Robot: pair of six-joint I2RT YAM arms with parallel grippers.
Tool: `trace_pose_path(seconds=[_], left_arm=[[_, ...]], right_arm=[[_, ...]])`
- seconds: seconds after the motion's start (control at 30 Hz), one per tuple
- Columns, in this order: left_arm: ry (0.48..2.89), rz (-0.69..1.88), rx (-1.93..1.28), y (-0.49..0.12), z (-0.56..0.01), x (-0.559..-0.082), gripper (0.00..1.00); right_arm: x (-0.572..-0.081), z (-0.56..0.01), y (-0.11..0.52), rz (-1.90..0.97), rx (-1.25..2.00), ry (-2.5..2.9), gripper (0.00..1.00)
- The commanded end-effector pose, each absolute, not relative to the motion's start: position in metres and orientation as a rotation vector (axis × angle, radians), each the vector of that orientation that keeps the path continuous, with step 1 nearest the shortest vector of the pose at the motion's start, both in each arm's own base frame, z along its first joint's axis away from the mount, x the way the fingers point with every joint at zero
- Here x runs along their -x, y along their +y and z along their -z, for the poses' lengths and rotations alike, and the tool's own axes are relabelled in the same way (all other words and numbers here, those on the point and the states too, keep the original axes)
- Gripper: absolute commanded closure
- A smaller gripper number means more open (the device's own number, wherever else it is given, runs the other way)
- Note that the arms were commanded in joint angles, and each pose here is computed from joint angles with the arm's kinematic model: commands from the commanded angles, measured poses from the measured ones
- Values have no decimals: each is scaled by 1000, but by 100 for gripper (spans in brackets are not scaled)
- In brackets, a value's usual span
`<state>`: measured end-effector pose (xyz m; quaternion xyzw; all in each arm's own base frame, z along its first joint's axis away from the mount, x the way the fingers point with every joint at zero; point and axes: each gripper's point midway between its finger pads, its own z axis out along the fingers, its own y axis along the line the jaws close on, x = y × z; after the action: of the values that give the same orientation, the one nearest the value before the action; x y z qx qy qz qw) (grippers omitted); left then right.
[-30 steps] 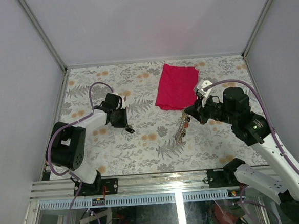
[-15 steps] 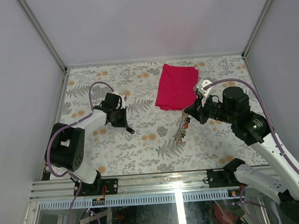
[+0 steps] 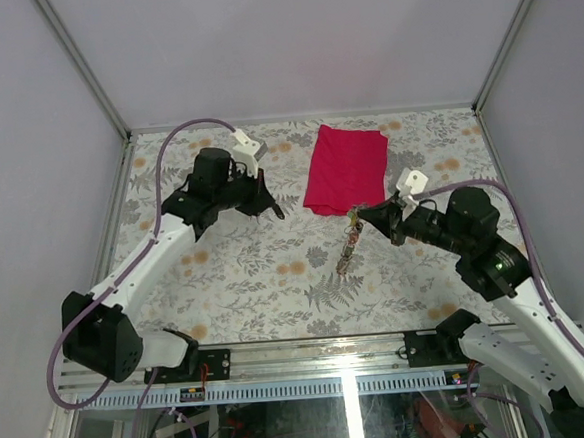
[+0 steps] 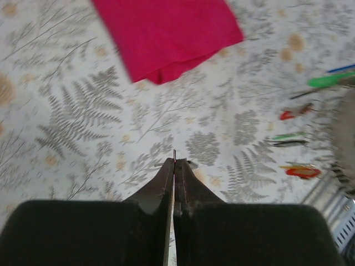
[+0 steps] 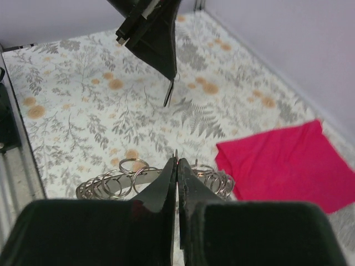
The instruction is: Put the keys on the keyring
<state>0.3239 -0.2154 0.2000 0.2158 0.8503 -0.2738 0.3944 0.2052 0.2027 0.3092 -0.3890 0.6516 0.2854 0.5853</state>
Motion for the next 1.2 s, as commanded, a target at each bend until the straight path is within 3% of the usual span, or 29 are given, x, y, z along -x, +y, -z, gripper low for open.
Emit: trace_pose_path(seconds=[0.0, 0.47, 1.17], left_arm=[[1972, 901, -745, -248, -252, -300, 100], [1495, 1335, -1110, -285, -383, -220, 100], [1479, 1375, -1088, -333, -422, -197, 100]], right_arm=[[-197, -366, 211, -601, 971, 1100, 100], [-181, -406, 210, -436, 1025, 719, 100], [-184, -450, 212, -326, 1017, 534, 100]])
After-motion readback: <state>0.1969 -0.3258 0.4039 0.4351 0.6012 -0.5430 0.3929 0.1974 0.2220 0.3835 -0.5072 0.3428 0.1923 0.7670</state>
